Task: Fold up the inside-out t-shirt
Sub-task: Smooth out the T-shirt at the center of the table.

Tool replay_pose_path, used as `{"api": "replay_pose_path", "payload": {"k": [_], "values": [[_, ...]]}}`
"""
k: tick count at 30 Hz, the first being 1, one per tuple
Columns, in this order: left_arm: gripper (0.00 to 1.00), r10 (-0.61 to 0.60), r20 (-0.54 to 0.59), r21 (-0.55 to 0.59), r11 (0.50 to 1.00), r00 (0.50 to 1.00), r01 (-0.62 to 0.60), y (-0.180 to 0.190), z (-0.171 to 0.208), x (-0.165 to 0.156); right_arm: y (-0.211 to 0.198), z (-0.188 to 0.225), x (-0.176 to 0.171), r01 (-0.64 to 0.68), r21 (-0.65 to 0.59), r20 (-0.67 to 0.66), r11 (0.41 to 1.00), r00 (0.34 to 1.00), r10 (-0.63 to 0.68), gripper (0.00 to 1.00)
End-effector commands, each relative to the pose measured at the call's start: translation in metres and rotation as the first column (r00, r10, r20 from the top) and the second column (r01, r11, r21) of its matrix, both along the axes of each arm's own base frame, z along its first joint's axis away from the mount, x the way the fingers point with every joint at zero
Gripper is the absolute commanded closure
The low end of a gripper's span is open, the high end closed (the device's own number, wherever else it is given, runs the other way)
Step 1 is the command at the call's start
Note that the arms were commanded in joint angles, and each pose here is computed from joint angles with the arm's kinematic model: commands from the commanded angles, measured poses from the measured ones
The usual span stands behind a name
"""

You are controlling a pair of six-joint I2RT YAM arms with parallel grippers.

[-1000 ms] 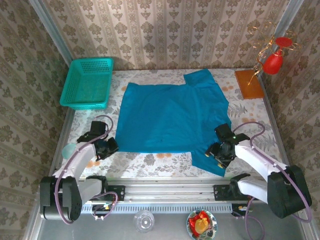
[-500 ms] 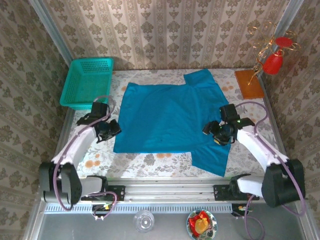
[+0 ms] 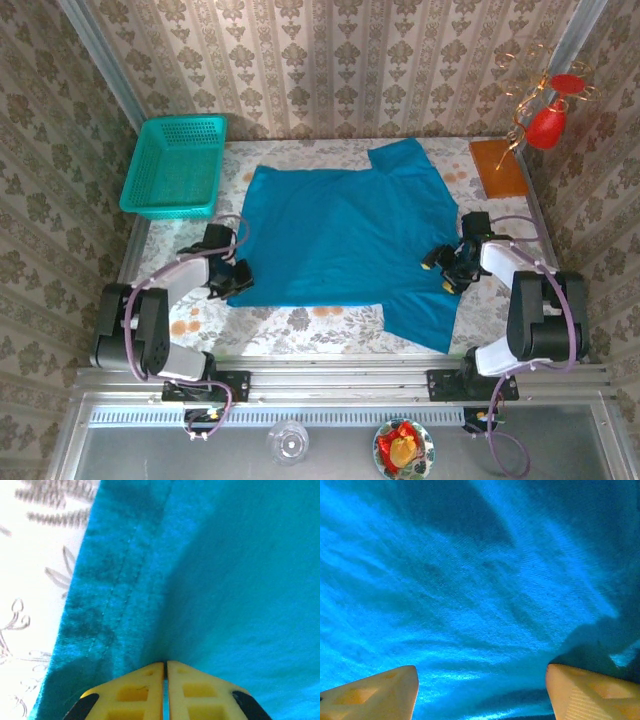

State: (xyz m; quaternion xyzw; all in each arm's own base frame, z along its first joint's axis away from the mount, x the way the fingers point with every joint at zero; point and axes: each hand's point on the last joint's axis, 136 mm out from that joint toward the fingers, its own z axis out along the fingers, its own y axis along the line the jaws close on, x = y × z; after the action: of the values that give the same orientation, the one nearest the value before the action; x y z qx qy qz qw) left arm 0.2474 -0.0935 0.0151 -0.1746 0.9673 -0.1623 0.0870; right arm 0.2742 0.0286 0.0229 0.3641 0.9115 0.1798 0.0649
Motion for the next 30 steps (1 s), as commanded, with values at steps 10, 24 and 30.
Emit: {"api": "replay_pose_path", "payload": {"k": [10, 24, 30], "values": [[0.87, 0.053, 0.018, 0.011, 0.999, 0.998, -0.053, 0.011, 0.025, -0.024, 0.001, 0.026, -0.039, 0.081, -0.029, -0.024, 0.996, 0.996, -0.082, 0.33], [0.81, -0.158, 0.338, -0.021, 0.984, 0.928, 0.175, -0.015, 0.106, 0.169, 0.025, 0.105, 0.110, -0.234, -0.015, 0.393, 0.972, 0.893, 0.221, 0.34], [0.82, -0.134, 0.403, -0.114, 0.974, 0.905, 0.195, -0.035, 0.114, 0.259, 0.029, 0.112, 0.185, -0.272, -0.001, 0.468, 0.962, 0.850, 0.241, 0.34]]}}
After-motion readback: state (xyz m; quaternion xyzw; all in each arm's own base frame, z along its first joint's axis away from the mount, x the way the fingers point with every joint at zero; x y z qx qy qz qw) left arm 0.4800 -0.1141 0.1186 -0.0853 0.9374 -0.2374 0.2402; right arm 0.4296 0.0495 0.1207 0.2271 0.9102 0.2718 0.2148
